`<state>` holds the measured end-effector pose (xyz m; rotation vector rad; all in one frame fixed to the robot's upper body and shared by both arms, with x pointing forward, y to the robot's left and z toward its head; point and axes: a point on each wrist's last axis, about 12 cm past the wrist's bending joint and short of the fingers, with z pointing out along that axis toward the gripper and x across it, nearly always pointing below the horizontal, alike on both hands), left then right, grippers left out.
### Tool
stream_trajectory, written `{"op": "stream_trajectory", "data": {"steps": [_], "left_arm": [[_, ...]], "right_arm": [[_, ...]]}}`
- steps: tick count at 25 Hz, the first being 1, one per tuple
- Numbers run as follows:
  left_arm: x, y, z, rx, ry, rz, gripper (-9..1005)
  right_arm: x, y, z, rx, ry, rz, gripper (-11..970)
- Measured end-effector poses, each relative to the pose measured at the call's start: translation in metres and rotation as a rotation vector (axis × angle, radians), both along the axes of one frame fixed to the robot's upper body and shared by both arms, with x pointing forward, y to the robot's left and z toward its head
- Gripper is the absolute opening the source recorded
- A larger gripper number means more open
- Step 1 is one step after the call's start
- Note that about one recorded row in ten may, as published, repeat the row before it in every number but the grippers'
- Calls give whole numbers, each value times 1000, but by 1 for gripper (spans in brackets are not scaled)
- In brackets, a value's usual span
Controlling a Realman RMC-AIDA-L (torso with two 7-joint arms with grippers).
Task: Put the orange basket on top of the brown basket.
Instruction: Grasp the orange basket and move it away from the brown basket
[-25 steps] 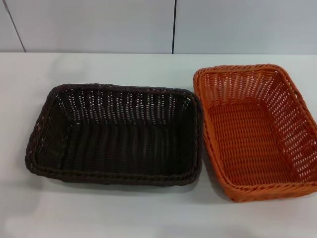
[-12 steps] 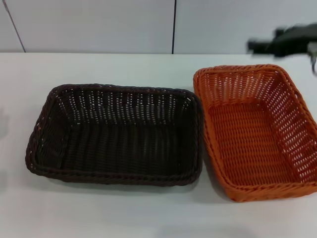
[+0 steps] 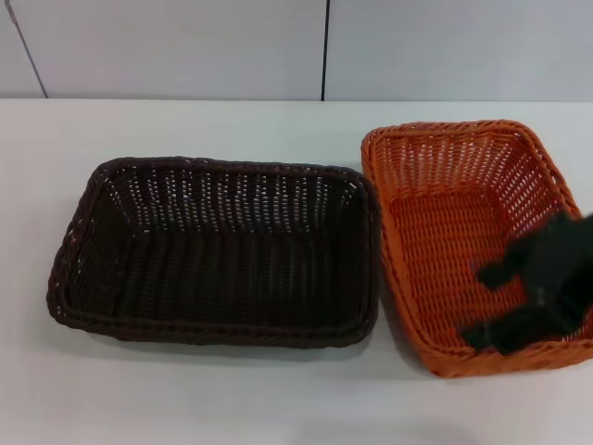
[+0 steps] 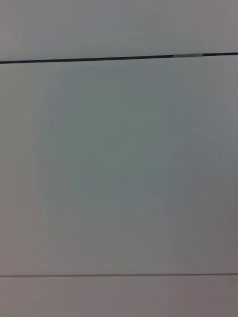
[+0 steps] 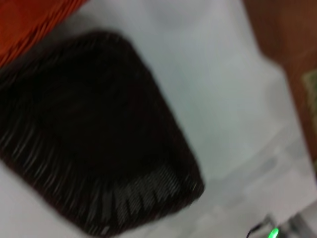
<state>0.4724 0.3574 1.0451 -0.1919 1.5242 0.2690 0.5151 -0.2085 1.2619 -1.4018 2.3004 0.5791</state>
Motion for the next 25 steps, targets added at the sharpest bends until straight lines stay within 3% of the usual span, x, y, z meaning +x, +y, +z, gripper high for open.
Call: {"op": "stream_trajectory", "data": {"steps": [8, 15, 25], "left_arm": [[5, -2, -2, -6, 11, -11, 784], [7, -4, -2, -6, 15, -19, 784], [11, -6, 1, -5, 4, -27, 783]], "right_arm": [[7, -9, -13, -174, 69, -20, 703], [14, -5, -22, -198, 93, -9, 700], [28, 10, -55, -299, 118, -1, 695]]}}
